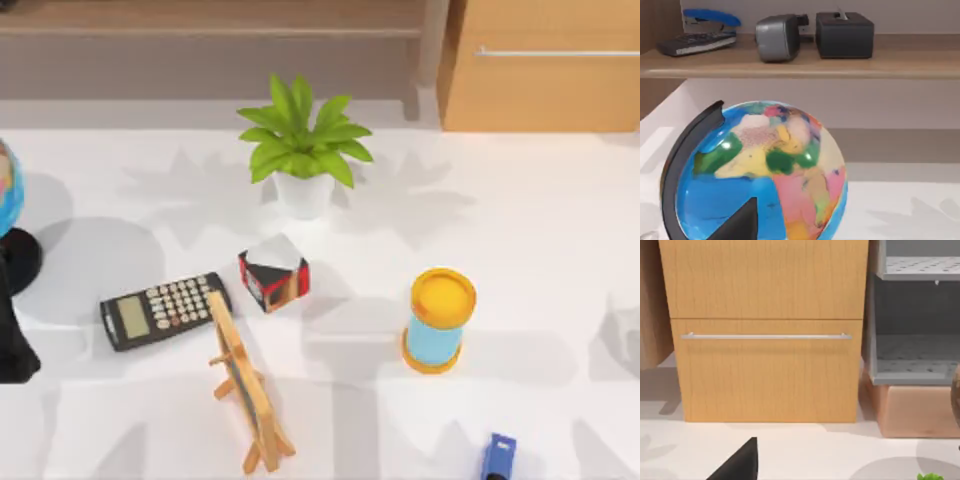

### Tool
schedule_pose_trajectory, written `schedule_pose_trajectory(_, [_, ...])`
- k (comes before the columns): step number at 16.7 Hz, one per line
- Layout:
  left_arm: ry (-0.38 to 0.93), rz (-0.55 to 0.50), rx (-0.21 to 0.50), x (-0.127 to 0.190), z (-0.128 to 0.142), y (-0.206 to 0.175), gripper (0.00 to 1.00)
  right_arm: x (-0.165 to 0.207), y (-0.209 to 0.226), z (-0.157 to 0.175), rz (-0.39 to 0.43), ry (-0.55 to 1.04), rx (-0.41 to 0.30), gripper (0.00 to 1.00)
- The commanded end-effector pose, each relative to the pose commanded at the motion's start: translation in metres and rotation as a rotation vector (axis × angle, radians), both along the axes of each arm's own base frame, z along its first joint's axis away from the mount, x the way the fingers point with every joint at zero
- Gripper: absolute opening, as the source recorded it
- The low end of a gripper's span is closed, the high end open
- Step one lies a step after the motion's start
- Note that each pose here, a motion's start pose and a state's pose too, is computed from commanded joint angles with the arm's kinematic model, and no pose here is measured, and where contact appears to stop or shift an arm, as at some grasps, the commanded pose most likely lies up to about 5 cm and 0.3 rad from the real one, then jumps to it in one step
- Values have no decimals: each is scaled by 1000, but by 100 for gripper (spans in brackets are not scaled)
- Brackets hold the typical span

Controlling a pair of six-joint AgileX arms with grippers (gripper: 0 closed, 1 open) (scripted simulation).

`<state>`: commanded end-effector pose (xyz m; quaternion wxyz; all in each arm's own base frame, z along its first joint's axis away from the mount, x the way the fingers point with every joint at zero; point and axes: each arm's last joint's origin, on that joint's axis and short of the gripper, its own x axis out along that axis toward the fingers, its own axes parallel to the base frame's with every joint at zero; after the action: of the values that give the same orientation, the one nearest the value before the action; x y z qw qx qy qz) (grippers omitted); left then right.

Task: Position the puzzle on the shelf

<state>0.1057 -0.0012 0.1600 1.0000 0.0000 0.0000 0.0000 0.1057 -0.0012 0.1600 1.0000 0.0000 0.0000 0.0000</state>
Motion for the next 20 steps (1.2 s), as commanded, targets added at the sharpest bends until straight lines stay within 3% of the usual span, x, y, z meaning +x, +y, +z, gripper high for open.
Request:
schedule_pose_trajectory(4, [0,0,0,0,0,0,100,0,0,8,-4,-25,-24,100])
schedule_pose_trajectory(8, [0,0,0,0,0,0,100,6,0,42,-17,-96,-166,100])
schedule_pose_trajectory(15, [0,0,0,0,0,0,100,75,8,97,-30,-111,-613,100])
schedule_pose_trajectory(20, [0,0,0,0,0,0,100,167,24,88,-24,-75,-974,100])
